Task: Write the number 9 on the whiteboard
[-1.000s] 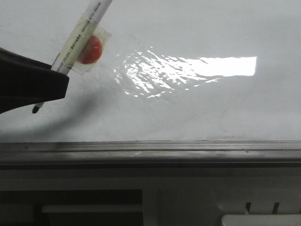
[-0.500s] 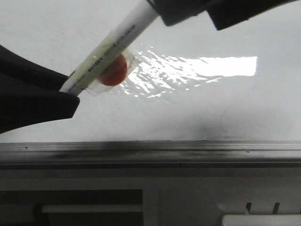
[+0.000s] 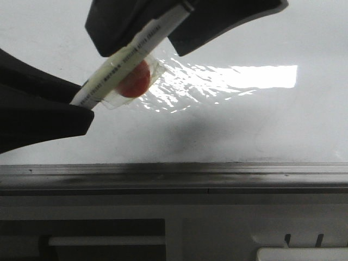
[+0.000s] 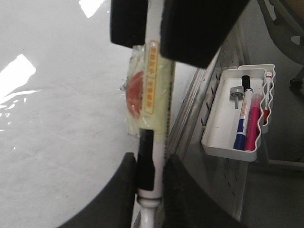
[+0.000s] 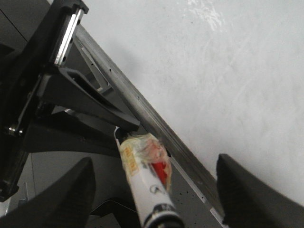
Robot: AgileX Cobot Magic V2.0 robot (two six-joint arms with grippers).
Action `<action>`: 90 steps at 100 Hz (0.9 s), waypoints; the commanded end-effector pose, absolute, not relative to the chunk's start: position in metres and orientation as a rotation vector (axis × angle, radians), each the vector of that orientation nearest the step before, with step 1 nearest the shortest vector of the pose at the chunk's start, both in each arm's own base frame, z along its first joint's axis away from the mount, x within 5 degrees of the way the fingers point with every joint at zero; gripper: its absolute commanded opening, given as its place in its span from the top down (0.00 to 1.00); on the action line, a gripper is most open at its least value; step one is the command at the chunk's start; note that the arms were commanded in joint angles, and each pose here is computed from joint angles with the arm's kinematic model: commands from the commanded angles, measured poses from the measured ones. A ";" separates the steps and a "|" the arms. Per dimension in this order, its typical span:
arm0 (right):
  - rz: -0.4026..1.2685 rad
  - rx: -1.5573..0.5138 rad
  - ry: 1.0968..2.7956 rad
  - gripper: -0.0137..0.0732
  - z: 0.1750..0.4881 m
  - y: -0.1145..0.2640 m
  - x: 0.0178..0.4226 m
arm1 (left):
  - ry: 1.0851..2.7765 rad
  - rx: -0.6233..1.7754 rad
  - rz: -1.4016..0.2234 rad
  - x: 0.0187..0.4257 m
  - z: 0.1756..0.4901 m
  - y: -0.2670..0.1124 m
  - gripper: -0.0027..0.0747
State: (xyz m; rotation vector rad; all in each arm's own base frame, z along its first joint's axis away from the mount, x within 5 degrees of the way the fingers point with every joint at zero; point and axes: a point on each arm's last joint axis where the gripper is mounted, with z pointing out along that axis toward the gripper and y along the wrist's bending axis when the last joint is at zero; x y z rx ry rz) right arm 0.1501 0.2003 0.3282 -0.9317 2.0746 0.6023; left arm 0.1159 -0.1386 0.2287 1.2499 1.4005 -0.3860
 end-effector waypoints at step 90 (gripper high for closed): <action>0.664 -0.860 1.928 0.89 0.354 0.203 0.153 | 1.310 1.093 -0.462 0.111 0.258 -0.135 0.54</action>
